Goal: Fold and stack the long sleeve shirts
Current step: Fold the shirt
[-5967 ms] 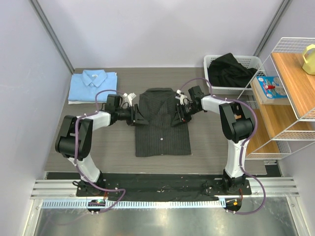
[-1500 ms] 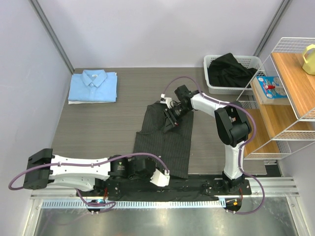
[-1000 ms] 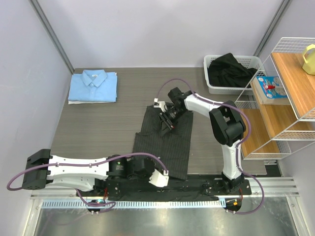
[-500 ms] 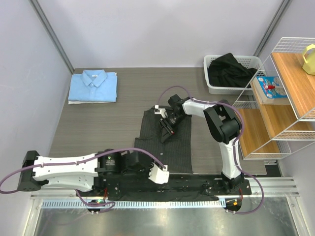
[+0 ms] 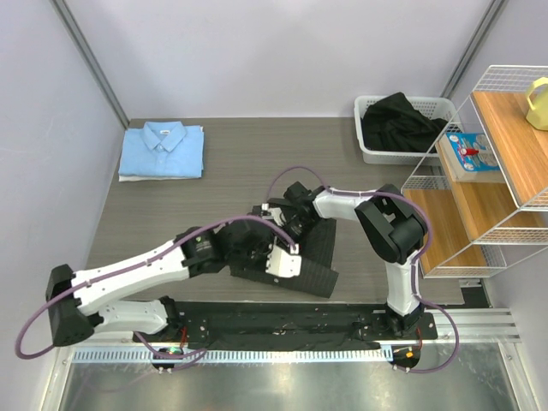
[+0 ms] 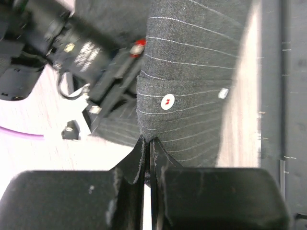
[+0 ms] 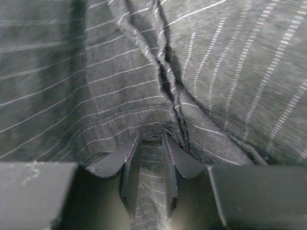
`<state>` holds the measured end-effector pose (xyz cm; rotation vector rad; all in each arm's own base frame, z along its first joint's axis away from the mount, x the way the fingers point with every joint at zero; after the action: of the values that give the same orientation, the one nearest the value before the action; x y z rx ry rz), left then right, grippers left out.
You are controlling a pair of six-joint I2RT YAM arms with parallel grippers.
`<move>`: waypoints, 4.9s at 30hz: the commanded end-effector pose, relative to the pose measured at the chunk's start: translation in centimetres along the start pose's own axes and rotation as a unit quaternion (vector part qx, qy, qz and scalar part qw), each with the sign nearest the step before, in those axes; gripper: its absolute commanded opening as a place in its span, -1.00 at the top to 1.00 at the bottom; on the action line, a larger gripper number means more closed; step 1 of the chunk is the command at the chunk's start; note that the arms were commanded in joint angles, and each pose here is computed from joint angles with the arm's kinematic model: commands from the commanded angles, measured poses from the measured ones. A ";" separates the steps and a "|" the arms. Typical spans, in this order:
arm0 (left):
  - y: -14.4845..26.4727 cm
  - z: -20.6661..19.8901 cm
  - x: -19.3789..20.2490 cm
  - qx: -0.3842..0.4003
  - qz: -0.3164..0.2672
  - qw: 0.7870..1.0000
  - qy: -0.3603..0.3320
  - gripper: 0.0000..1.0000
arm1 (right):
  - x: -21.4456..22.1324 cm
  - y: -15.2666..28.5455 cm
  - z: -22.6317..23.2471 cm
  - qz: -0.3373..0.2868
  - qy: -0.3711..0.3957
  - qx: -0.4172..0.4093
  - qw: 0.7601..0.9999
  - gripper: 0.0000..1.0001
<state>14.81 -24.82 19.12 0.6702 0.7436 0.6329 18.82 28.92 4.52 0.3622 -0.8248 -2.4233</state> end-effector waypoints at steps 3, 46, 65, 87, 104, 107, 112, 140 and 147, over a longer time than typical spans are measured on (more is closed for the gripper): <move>-1.1 4.8 -1.0 -0.034 -0.042 0.999 -0.001 1.00 | -0.5 0.5 1.6 -0.016 0.029 0.005 0.999 0.39; -11.4 10.4 7.3 -0.001 -0.024 1.000 -0.002 0.92 | -10.9 10.1 -7.8 -0.093 0.080 0.110 0.986 0.24; -12.0 1.1 6.0 0.118 -0.008 0.985 0.127 0.89 | -6.2 7.8 -4.5 -0.059 0.069 0.056 0.994 0.31; -7.6 3.2 5.7 0.147 -0.082 0.951 0.258 -0.12 | -9.3 11.7 -1.9 -0.131 0.028 0.037 0.990 0.10; -12.0 1.9 6.2 0.208 -0.105 0.925 0.300 0.25 | -8.9 7.6 -6.8 -0.094 -0.011 0.049 0.994 0.27; -11.5 2.9 6.4 0.205 -0.119 0.912 0.335 0.70 | -8.8 7.5 -7.3 -0.091 -0.007 0.058 0.994 0.29; -10.5 5.0 7.1 0.189 -0.125 0.905 0.360 0.85 | -8.7 7.4 -7.6 -0.087 -0.003 0.060 0.994 0.31; -10.9 8.7 13.3 0.170 -0.102 0.880 0.432 0.10 | -10.6 16.6 -6.3 -0.138 0.053 0.168 0.975 -0.16; -7.3 8.3 16.3 0.154 -0.078 0.858 0.484 -0.32 | -6.6 20.5 -5.7 -0.139 0.034 0.184 0.973 -0.45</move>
<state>32.78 -22.72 9.48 0.5816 1.8229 0.6764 36.90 18.54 9.90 0.6709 -1.2408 -2.5210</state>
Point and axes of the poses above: each gripper's point midway between its finger pads, its own y axis back along the fingers, its own z axis along the line the jaws close on, x = y × z, the point moved 3 cm from there along y, back along the fingers, and after that the axes turned 14 degrees about -y, right-handed, at the moved point
